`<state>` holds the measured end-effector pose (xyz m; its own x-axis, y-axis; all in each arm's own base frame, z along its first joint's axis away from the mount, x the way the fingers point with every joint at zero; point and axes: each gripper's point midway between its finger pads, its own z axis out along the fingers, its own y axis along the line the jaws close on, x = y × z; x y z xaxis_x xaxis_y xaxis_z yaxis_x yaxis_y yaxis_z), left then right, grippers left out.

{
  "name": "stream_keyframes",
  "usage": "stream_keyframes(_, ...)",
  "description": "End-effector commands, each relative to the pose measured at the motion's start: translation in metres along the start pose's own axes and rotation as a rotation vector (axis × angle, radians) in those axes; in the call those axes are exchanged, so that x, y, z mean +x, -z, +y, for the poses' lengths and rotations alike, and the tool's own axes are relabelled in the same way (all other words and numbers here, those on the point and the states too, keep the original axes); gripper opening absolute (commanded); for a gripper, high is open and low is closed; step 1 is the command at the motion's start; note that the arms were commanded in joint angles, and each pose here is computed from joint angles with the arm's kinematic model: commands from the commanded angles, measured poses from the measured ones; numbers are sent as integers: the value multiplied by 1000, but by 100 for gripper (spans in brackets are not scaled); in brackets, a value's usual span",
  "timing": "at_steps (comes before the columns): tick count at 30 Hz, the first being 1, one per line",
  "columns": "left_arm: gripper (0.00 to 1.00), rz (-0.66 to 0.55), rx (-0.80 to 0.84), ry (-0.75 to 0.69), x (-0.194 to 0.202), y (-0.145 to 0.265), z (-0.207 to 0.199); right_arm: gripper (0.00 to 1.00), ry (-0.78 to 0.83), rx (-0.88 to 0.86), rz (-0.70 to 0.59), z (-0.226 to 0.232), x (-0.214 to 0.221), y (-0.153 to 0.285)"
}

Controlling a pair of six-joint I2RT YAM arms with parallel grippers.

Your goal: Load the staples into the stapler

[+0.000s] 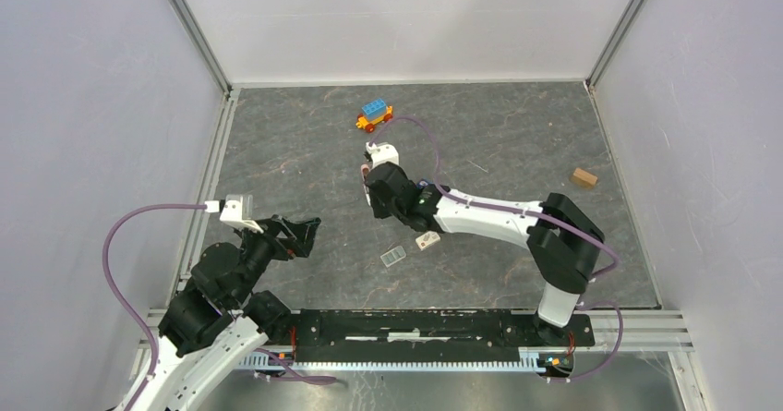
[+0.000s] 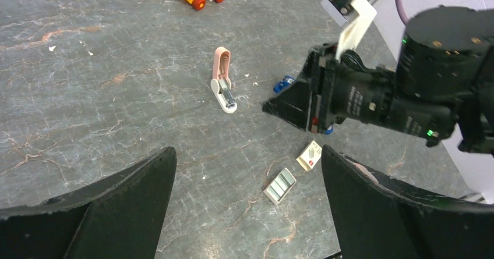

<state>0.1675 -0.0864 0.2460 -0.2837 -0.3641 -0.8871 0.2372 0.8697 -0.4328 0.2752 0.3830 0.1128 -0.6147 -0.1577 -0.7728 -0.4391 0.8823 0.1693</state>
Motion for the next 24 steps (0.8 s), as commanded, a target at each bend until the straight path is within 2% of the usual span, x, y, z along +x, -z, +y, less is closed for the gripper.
stream_keyframes(1,100,-23,-1,-46,-7,2,2,22,-38,36,-65,-3,-31,-20)
stream_keyframes(13,100,-24,6,-47,-7,2,0,21,-124,43,-119,-2,-40,-61)
stream_keyframes(24,100,-23,10,-49,-7,2,0,21,-127,55,-91,-11,-31,-82)
